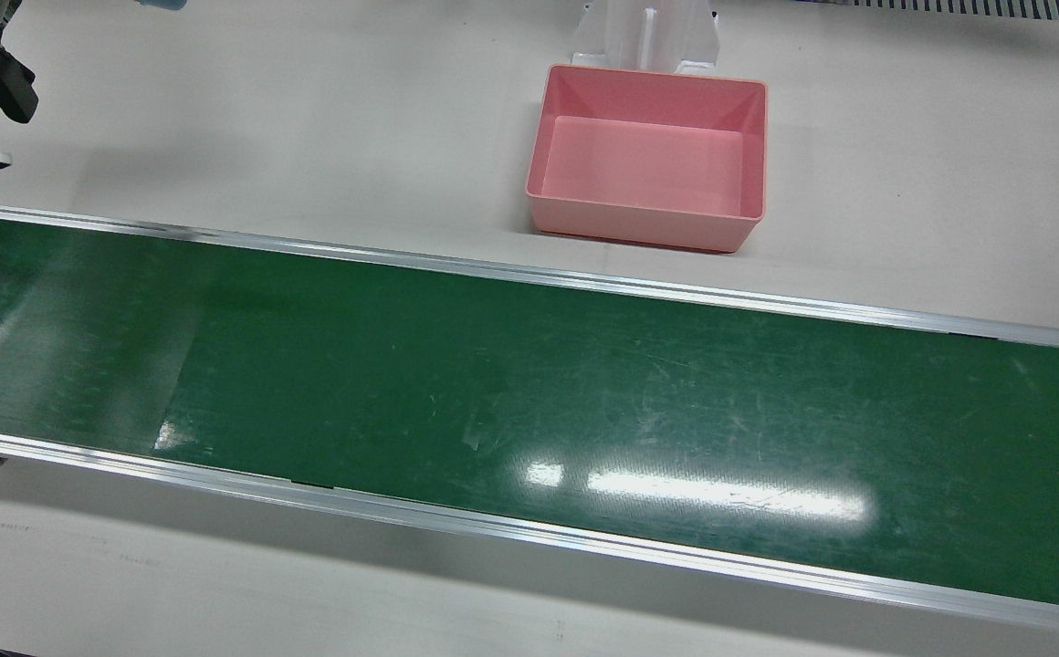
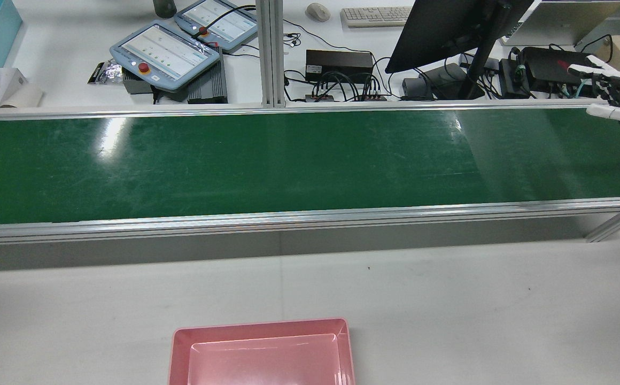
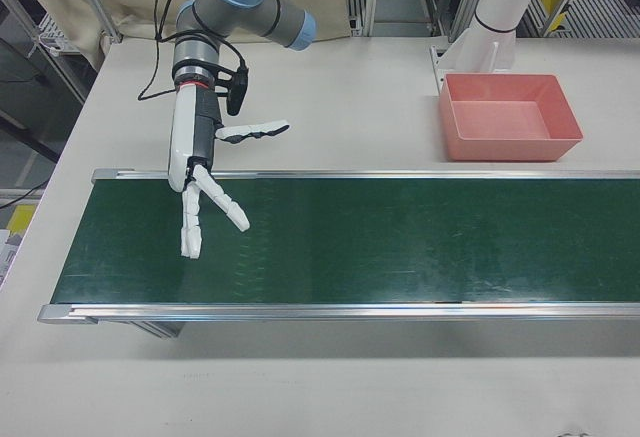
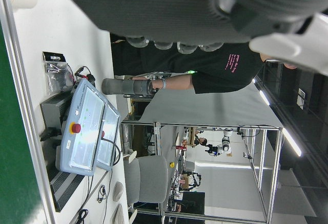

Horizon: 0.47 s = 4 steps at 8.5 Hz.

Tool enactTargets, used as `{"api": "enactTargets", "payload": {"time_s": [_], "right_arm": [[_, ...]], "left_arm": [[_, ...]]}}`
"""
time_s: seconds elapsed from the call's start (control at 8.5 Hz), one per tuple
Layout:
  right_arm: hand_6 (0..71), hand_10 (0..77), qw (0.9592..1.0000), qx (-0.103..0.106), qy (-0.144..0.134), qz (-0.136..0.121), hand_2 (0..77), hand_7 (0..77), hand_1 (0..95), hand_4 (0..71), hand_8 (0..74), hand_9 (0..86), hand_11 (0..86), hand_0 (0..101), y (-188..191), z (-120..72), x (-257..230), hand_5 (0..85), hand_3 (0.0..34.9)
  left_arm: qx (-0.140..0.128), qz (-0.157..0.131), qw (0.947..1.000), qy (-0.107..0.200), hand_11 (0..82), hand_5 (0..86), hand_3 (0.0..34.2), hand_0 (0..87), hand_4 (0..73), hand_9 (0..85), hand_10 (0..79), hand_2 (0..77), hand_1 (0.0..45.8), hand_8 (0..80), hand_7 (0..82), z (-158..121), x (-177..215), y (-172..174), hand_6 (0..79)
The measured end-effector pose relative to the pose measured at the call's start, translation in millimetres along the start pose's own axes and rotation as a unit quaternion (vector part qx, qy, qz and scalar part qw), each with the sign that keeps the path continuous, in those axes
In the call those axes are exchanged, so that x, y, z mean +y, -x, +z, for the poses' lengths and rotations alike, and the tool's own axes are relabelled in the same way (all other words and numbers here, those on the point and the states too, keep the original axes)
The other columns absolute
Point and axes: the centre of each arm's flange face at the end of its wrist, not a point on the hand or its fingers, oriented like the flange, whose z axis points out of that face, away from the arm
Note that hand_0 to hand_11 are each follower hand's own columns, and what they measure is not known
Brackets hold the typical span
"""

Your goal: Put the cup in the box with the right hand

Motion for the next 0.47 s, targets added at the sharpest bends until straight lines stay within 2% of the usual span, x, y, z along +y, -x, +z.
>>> {"api": "enactTargets", "payload": {"time_s": [0.12,0.24,0.35,0.47], "right_arm": [[2.7,1.6,1.0000,0.000,0.000,0.000,2.2,8.2,3.3,10.4,1.1,4.4,3.8,44,0.2,-0.1,-0.2,2.7,0.0],[2.7,1.6,1.0000,-0.001,0.004,0.001,2.2,8.2,7.6,10.4,0.5,4.4,3.8,44,-1.3,1.7,0.3,2.7,0.0],[2.7,2.2,0.9999,-0.002,0.013,0.003,8.7,8.7,4.4,12.5,0.5,4.4,3.8,44,-4.1,6.1,0.6,2.7,0.0],[2.7,2.2,0.9999,-0.001,0.017,0.002,8.7,8.7,4.4,12.5,0.5,4.4,3.8,44,-9.2,10.4,-1.3,2.7,0.0]], "left_arm": [[0.000,0.000,1.0000,0.000,0.0,0.5,0.0,0.0,1.1,0.0,0.0,0.5,0.5,0.0,0.5,0.0,0.0,-0.2,0.5],[0.000,0.000,1.0000,0.000,0.0,0.5,0.0,0.0,1.1,0.0,0.0,0.5,0.5,0.0,0.5,0.1,0.1,-0.1,0.5],[0.000,0.000,1.0000,0.000,0.0,0.5,0.0,0.0,1.1,0.0,0.0,0.5,0.5,0.0,0.5,0.1,0.1,0.1,0.5],[0.000,0.000,1.0000,0.000,0.0,0.5,0.0,0.0,1.1,0.0,0.0,0.5,0.5,0.0,0.5,0.1,0.0,0.0,0.5]]}}
